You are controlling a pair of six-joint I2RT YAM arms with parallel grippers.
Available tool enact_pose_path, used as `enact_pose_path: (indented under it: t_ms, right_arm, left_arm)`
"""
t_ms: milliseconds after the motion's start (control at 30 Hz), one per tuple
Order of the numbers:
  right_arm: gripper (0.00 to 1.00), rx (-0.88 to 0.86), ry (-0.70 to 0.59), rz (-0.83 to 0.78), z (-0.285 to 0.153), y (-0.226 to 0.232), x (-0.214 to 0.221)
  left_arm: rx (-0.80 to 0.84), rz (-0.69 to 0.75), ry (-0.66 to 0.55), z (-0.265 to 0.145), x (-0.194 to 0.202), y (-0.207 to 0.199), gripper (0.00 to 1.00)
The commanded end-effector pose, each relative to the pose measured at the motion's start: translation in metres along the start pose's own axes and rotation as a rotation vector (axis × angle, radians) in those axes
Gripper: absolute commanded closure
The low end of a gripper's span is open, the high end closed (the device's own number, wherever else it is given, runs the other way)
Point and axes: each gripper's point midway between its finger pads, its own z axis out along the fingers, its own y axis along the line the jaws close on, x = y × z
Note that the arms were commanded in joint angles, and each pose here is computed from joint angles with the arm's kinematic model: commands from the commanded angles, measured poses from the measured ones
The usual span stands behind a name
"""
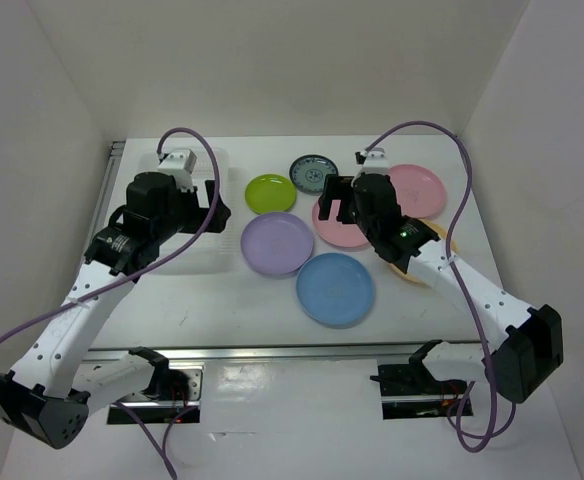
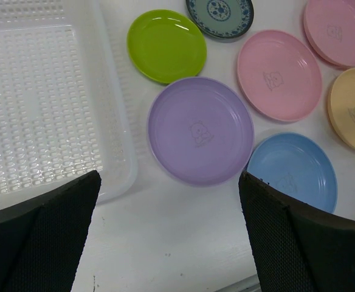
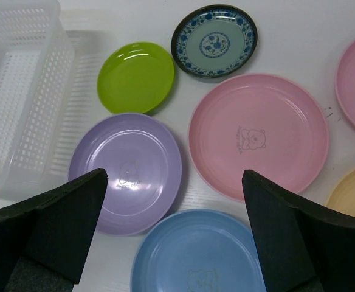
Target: Place the plates into the plastic bin on the countertop
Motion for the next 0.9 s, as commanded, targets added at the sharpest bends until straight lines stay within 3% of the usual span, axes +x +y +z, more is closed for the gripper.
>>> enact_pose_path:
  t_ms: [0,167,267,400,600,867]
  right_arm:
    - [0.0,-0.018,-0.013,0.012,-0.001,0.011,-0.017]
    - [0.0,-0.021,-0.021,0.024,-0.002,0.011,-0.017]
    - [0.0,-0.054,-0.011,0.025,0.0,0.017,-0.015]
    - [0.09,-0.122,0.088,0.006,0.007,0.03,0.009]
    - [0.12,-0.188,0.3,0.001,0.038,0.044,0.078]
    - [0.18,-0.109,0.38,0.024,0.061,0.035,0.109]
  left_arm:
    - [0.008,0.021,-0.122,-0.009,-0.034,-0.005,0.0]
    - [0.07,0.035,-0.14,-0.009,-0.036,-0.016,0.0]
    - [0.045,0.035,-0.09,0.001,-0.025,-0.01,0.0]
    - [-0.007,0.011,-0.039,0.009,-0.015,-0.002,0.0]
    - [-0.119,-0.007,-0.015,0.004,-0.01,0.018,0.0]
    - [-0.182,-0.005,-0.025,0.005,-0.009,0.029,0.0]
